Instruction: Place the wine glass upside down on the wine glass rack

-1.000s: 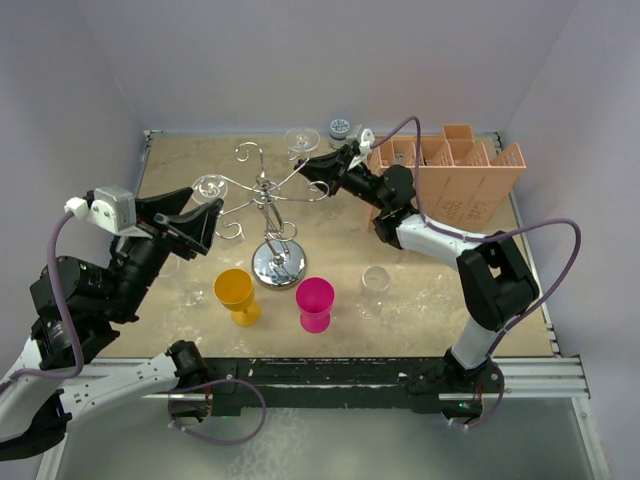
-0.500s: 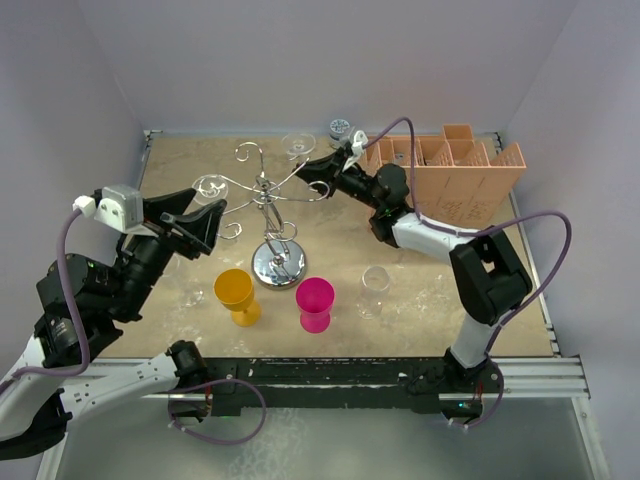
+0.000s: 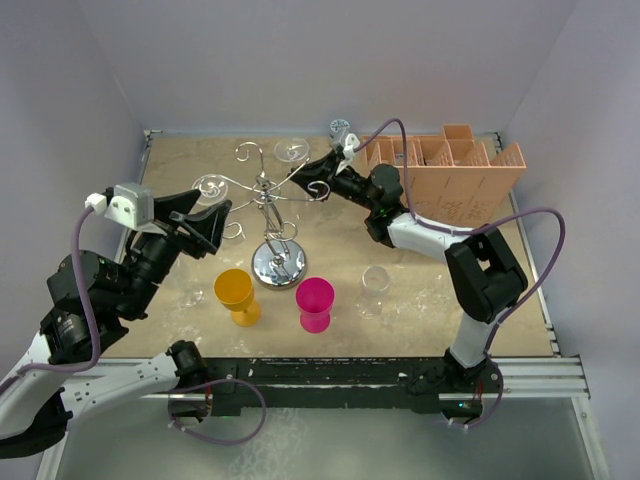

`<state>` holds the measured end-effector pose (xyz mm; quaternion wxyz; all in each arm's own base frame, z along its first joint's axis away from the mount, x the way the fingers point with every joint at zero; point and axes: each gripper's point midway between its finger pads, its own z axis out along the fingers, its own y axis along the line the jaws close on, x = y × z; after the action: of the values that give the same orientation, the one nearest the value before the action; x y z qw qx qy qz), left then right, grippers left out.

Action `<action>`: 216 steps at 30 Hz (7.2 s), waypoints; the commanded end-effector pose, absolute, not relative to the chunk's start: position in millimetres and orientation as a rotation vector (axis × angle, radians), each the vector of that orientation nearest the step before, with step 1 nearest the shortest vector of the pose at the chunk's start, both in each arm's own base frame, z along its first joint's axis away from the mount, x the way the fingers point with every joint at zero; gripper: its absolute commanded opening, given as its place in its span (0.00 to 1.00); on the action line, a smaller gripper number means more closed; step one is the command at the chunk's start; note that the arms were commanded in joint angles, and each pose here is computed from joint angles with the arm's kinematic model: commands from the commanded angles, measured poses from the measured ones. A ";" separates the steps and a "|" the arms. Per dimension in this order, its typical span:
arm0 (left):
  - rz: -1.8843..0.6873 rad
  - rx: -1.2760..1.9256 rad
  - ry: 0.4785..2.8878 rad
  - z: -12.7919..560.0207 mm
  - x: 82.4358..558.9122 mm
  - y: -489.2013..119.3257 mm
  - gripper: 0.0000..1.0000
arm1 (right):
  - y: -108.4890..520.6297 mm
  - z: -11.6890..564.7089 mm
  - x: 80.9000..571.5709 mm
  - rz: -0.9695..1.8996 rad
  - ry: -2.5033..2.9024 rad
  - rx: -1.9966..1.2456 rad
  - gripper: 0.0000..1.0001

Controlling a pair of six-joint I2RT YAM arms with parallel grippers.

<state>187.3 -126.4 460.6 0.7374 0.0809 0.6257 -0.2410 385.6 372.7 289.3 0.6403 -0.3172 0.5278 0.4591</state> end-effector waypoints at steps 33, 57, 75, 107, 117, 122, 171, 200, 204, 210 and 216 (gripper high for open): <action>-0.824 0.543 1.487 428.2 161.2 -218.7 0.63 | 245.0 291.9 335.2 0.872 1.533 -0.080 0.64; -0.920 0.919 2.023 265.0 118.1 -272.4 0.53 | 164.7 259.0 224.2 0.937 1.705 0.189 0.65; -0.566 1.099 2.145 198.7 143.8 -295.1 0.47 | 174.9 245.6 240.3 0.893 1.761 0.161 0.65; -0.769 1.157 2.079 222.9 109.8 -319.2 0.47 | 175.2 239.9 253.1 0.852 1.772 0.188 0.64; -0.683 1.266 2.185 177.4 100.5 -320.1 0.48 | 173.1 237.1 252.2 0.849 1.771 0.200 0.64; -0.539 1.230 2.215 166.4 115.6 -314.0 0.42 | 172.9 238.7 251.0 0.855 1.766 0.200 0.63; -0.861 0.792 1.407 473.2 131.4 -297.6 0.00 | 130.6 433.0 194.6 1.145 1.138 0.271 0.71; -0.979 0.367 0.779 586.3 149.3 -320.8 0.00 | 156.0 557.1 216.9 1.609 0.935 0.499 0.75; -1.000 0.372 0.778 582.9 148.3 -326.3 0.00 | 160.6 562.3 227.6 1.626 0.929 0.527 0.72; -1.011 0.387 0.783 577.5 147.7 -332.5 0.00 | 160.9 569.8 238.4 1.631 0.899 0.563 0.63; -1.010 0.393 0.791 573.4 148.4 -334.9 0.00 | 162.1 580.1 239.0 1.640 0.870 0.546 0.56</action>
<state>156.4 -341.3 558.8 0.7788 0.1959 0.3942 -0.4468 260.1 179.5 532.3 0.5519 0.2424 0.4419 0.6644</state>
